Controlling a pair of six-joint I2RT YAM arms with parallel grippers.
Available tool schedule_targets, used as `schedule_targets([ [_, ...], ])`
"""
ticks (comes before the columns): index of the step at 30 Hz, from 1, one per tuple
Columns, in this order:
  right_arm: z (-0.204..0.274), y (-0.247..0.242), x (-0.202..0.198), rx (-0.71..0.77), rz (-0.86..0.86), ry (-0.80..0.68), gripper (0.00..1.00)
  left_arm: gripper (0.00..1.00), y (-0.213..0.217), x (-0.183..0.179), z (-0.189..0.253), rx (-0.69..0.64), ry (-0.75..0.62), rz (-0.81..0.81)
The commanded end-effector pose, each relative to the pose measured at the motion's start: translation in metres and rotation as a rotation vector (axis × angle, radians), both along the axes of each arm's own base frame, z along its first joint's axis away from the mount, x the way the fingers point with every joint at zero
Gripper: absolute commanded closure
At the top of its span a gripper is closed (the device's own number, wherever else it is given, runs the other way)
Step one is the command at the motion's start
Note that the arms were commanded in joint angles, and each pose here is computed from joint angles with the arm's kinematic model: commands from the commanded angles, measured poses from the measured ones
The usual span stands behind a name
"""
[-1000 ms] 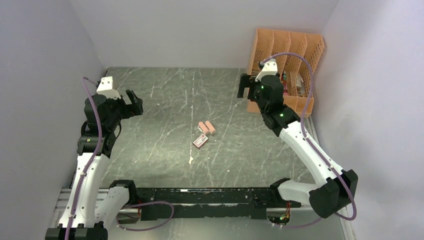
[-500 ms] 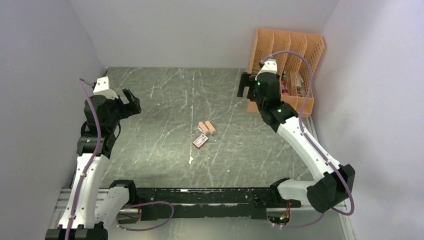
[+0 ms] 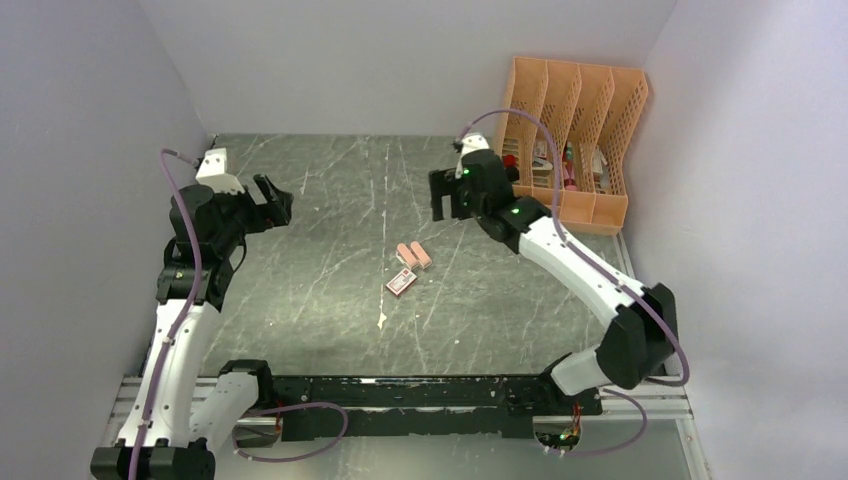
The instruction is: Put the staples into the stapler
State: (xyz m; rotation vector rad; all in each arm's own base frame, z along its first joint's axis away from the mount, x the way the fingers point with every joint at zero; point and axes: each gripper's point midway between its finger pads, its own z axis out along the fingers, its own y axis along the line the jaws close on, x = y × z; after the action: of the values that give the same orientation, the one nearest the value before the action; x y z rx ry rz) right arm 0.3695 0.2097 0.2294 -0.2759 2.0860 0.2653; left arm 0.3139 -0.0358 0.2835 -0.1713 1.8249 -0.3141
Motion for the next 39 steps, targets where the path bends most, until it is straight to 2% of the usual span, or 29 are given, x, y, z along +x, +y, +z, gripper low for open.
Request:
schedule_targets([
  [1, -0.036, 0.029, -0.016, -0.036, 0.097, 0.097, 0.06, 0.07, -0.031, -0.003, -0.006, -0.083, -0.004, -0.156],
  [6, -0.074, 0.047, -0.029, -0.037, 0.145, 0.178, 0.15, 0.08, -0.033, -0.010, -0.023, -0.109, 0.014, -0.155],
  [14, -0.116, 0.062, -0.036, -0.079, 0.192, 0.263, 0.22, 0.08, -0.026, -0.020, -0.049, -0.087, 0.070, -0.122],
  [18, -0.127, 0.072, -0.043, -0.103, 0.255, 0.279, 0.19, 0.08, -0.026, -0.023, -0.053, -0.077, 0.081, -0.125],
  [24, -0.132, 0.079, -0.053, -0.130, 0.259, 0.288, 0.18, 0.08, -0.027, -0.023, -0.059, -0.101, 0.108, -0.113],
  [31, -0.138, 0.099, -0.086, -0.087, 0.309, 0.339, 0.10, 0.08, -0.027, -0.019, -0.077, -0.148, 0.185, -0.084],
  [39, -0.150, 0.112, -0.101, -0.034, 0.313, 0.418, 0.09, 0.09, -0.032, -0.019, -0.087, -0.162, 0.217, -0.109],
])
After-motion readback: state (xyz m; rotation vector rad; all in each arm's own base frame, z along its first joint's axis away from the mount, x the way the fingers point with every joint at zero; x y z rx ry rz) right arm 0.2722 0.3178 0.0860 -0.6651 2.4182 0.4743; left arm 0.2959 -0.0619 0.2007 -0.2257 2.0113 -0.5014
